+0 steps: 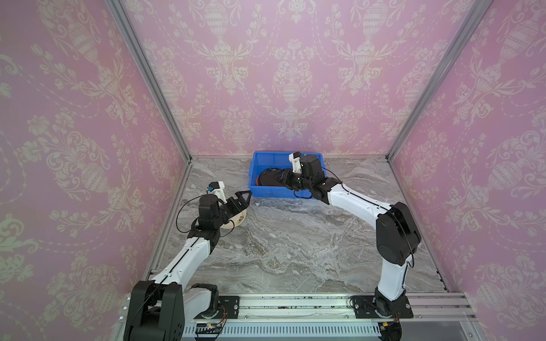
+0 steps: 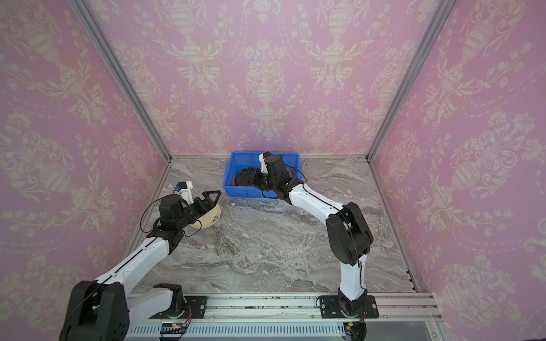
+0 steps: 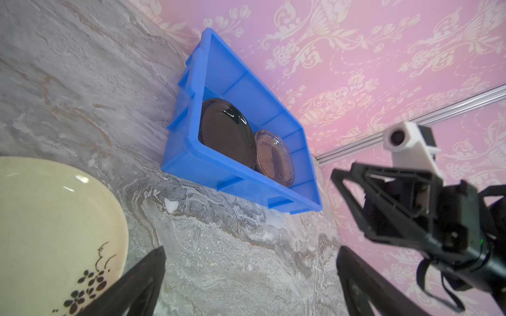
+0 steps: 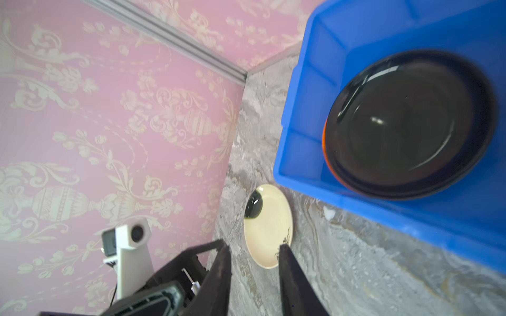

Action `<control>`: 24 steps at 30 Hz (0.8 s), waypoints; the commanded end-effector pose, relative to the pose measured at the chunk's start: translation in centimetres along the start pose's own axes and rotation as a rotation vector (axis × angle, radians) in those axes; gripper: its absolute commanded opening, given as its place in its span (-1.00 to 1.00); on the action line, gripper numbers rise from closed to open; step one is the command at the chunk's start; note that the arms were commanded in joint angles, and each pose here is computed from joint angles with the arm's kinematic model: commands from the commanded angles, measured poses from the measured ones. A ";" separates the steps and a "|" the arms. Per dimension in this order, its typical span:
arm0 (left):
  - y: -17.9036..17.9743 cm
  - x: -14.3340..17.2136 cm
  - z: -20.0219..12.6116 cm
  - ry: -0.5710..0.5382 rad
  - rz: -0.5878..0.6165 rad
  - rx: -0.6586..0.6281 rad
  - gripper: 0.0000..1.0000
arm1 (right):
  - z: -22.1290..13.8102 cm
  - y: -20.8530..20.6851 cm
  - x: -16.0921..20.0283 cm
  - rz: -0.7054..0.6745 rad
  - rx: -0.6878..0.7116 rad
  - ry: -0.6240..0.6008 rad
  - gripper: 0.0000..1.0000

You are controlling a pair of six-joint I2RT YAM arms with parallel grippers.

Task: Place the plates into the plastic bin on the countertop
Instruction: Pick up the plate from the middle-left of the table.

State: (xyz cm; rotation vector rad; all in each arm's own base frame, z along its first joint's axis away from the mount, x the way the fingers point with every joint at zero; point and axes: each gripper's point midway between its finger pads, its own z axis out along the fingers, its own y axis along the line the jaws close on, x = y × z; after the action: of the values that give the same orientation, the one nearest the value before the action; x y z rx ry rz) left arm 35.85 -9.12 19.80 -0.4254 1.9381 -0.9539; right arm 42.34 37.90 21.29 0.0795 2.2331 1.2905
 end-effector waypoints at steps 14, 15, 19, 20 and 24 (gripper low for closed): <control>2.2 0.3 -3.2 -0.035 -0.247 0.041 0.98 | 8.6 -1.5 14.2 0.144 -0.006 0.219 -0.31; 2.2 0.3 -3.2 -0.035 -0.255 0.058 0.98 | 9.0 -1.9 14.5 0.153 0.002 0.227 -0.29; 2.7 0.2 -3.2 -0.034 -0.282 0.103 0.99 | 10.8 -3.4 15.3 0.173 0.035 0.255 -0.28; 2.9 0.2 -3.1 -0.034 -0.290 0.115 0.98 | 11.2 -3.8 15.5 0.178 0.047 0.260 -0.27; 3.8 0.0 -2.4 -0.022 -0.330 0.156 0.98 | 12.5 -4.9 15.8 0.187 0.076 0.266 -0.27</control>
State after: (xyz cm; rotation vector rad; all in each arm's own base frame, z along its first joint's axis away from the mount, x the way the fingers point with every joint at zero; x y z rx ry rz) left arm 34.04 -5.14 16.65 -0.7227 1.8363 -1.1962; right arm 35.92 49.73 6.33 0.1343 2.5192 1.4011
